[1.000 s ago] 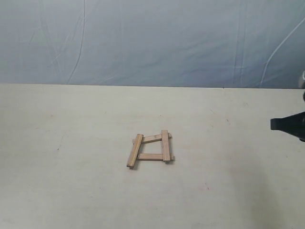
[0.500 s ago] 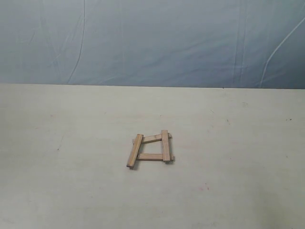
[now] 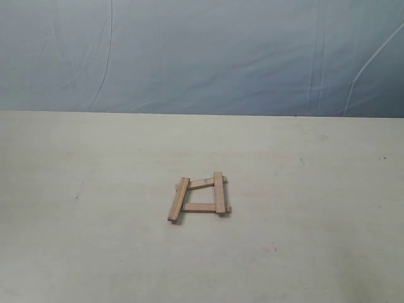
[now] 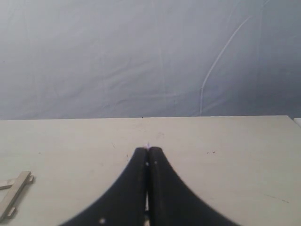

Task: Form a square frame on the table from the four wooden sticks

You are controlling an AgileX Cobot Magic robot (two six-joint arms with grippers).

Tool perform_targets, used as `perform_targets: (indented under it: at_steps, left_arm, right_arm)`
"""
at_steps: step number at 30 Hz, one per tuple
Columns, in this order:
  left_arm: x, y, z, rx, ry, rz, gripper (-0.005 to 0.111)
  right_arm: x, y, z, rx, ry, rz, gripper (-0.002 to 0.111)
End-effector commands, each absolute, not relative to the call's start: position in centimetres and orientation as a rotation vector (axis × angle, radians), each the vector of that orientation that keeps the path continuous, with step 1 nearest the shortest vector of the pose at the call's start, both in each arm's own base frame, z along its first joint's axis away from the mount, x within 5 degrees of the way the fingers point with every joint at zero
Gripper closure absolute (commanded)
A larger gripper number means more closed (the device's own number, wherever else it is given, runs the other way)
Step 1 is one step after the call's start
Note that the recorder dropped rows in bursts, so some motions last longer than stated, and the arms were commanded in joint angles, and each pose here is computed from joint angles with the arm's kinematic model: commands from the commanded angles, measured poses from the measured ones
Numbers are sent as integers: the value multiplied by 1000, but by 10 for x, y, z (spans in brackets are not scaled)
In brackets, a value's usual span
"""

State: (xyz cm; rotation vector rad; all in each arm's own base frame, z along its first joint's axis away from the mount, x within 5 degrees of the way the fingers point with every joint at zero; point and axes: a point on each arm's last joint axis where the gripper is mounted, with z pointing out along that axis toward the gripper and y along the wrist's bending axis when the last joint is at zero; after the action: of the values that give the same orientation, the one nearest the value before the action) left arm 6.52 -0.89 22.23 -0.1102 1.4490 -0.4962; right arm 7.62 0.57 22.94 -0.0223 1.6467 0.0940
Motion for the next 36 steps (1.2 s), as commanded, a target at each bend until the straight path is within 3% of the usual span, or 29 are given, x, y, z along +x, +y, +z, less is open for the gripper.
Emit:
perform_targets:
  at_steps: [1, 11, 18, 26, 36]
  left_arm:
    - [65, -9, 221, -111, 1452, -498, 107]
    - [65, -9, 221, -79, 1443, -473, 107]
    - [60, -18, 231, 125, 1329, -372, 107]
    - [65, 1, 206, -141, 1593, -123, 107]
    - [55, 1, 191, -79, 1721, -29, 107]
  right_arm:
    - [76, 5, 229, -18, 1635, 90, 109]
    - [76, 5, 229, -18, 1635, 90, 109]
    - [76, 5, 229, -18, 1635, 90, 109]
    - [58, 4, 239, -14, 1479, 97, 109]
    - [51, 3, 225, -6, 1610, 86, 109]
